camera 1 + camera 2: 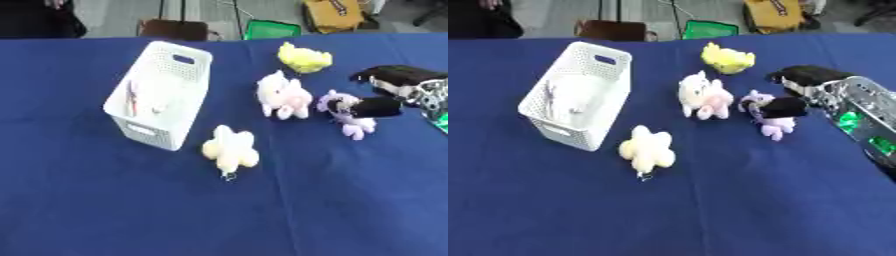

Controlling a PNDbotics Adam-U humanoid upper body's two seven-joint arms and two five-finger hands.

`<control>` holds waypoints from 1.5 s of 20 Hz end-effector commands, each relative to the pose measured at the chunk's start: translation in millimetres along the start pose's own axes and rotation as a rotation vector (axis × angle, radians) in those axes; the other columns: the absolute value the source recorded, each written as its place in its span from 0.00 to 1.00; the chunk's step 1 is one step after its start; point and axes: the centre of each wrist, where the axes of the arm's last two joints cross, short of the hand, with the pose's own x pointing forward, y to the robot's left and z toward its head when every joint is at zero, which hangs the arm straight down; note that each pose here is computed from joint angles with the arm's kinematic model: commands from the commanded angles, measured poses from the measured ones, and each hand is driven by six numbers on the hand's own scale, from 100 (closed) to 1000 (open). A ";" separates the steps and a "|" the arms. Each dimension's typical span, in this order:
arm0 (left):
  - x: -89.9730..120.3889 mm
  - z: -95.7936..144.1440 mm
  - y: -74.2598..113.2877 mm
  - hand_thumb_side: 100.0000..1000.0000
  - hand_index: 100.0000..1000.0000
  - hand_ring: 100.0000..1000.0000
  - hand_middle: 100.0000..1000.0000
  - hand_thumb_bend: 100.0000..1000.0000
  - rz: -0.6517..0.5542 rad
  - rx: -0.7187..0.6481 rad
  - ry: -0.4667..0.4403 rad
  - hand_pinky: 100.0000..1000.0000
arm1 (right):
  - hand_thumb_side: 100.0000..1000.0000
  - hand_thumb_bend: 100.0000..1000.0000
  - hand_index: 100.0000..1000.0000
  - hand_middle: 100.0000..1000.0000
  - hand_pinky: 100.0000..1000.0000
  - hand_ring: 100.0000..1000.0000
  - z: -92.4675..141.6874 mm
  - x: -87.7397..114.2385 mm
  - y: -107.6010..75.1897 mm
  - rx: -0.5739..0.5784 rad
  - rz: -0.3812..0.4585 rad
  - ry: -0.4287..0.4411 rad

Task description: Pick up objects on the table and place them in the box.

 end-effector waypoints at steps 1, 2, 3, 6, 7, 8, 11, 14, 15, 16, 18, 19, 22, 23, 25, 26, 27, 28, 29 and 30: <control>2.3 -8.7 0.7 0.58 0.73 0.72 0.75 0.00 0.023 0.025 -0.044 0.70 | 0.94 0.42 1.00 0.91 0.92 1.00 -3.7 -8.5 -6.2 -0.012 0.019 0.032; 2.2 -8.5 0.8 0.58 0.73 0.72 0.75 0.00 0.022 0.025 -0.044 0.70 | 0.93 0.43 1.00 0.91 0.92 1.00 -5.6 -10.3 -5.4 -0.010 0.018 0.039; 2.2 -8.4 0.9 0.58 0.73 0.72 0.75 0.00 0.022 0.025 -0.043 0.70 | 0.93 0.43 1.00 0.91 0.92 1.00 -7.4 -11.6 -4.7 -0.009 0.018 0.045; 2.3 -8.5 0.7 0.58 0.73 0.72 0.75 0.00 0.022 0.027 -0.043 0.70 | 0.91 0.45 1.00 0.92 0.92 1.00 -14.1 -15.6 -1.1 0.017 0.011 0.057; 2.4 -8.4 0.5 0.58 0.73 0.72 0.75 0.00 0.023 0.027 -0.043 0.70 | 0.91 0.45 1.00 0.92 0.92 1.00 -16.2 -16.7 -0.1 0.025 0.010 0.059; 2.4 -8.3 0.4 0.58 0.73 0.72 0.75 0.00 0.023 0.027 -0.043 0.70 | 0.91 0.45 1.00 0.92 0.93 1.00 -17.9 -17.8 0.8 0.032 0.011 0.062; 2.3 -8.2 0.7 0.58 0.73 0.72 0.75 0.00 0.021 0.028 -0.042 0.70 | 0.91 0.45 1.00 0.92 0.93 1.00 -22.9 -21.6 3.3 0.048 0.010 0.072; 2.2 -7.5 0.9 0.58 0.73 0.72 0.75 0.00 0.020 0.028 -0.040 0.70 | 0.90 0.45 1.00 0.92 0.93 1.00 -26.6 -23.8 5.0 0.058 0.004 0.075; 2.2 -7.4 0.9 0.58 0.73 0.72 0.75 0.00 0.020 0.028 -0.040 0.70 | 0.90 0.45 1.00 0.92 0.93 1.00 -27.4 -24.2 5.3 0.060 0.004 0.075; 2.2 -7.3 1.0 0.58 0.73 0.72 0.75 0.00 0.020 0.028 -0.039 0.70 | 0.89 0.46 1.00 0.92 0.93 1.00 -28.3 -24.8 6.0 0.063 0.003 0.076; 2.2 -7.1 1.0 0.58 0.73 0.72 0.75 0.00 0.020 0.028 -0.039 0.70 | 0.88 0.46 1.00 0.92 0.93 1.00 -30.8 -27.0 7.7 0.072 -0.002 0.086; 2.2 -7.0 0.9 0.58 0.73 0.72 0.75 0.00 0.020 0.028 -0.038 0.70 | 0.88 0.46 1.00 0.92 0.93 1.00 -32.1 -28.1 8.5 0.076 -0.006 0.092; 2.3 -6.5 0.9 0.58 0.73 0.72 0.75 0.00 0.020 0.028 -0.036 0.70 | 0.88 0.47 1.00 0.92 0.93 1.00 -34.8 -30.0 10.2 0.084 -0.012 0.099; 2.2 -6.3 1.0 0.58 0.73 0.72 0.75 0.00 0.019 0.028 -0.035 0.70 | 0.86 0.45 1.00 0.91 0.93 1.00 -35.1 -29.9 10.6 0.085 -0.013 0.099; 2.1 -6.4 1.2 0.58 0.73 0.72 0.75 0.00 0.018 0.028 -0.036 0.70 | 0.82 0.39 1.00 0.85 0.93 1.00 -34.5 -28.5 9.8 0.076 -0.011 0.093; 2.1 -6.5 1.2 0.58 0.73 0.72 0.75 0.00 0.018 0.028 -0.036 0.70 | 0.82 0.34 0.99 0.81 0.92 1.00 -33.9 -27.6 9.2 0.068 -0.009 0.090; 2.2 -6.5 1.0 0.58 0.73 0.72 0.75 0.00 0.018 0.028 -0.036 0.70 | 0.83 0.30 0.97 0.79 0.92 1.00 -33.1 -26.6 8.0 0.055 -0.007 0.089; 2.3 -6.5 0.9 0.58 0.73 0.72 0.75 0.00 0.019 0.027 -0.036 0.70 | 0.83 0.29 0.96 0.78 0.92 1.00 -32.6 -25.8 7.6 0.045 -0.005 0.089; 2.3 -6.5 0.9 0.58 0.73 0.72 0.75 0.00 0.019 0.027 -0.036 0.70 | 0.82 0.21 0.92 0.73 0.92 0.99 -31.9 -25.0 6.8 0.032 -0.003 0.089; 2.3 -6.5 0.9 0.58 0.73 0.72 0.75 0.00 0.019 0.027 -0.036 0.70 | 0.81 0.20 0.91 0.72 0.92 0.99 -31.4 -24.4 6.6 0.022 -0.001 0.089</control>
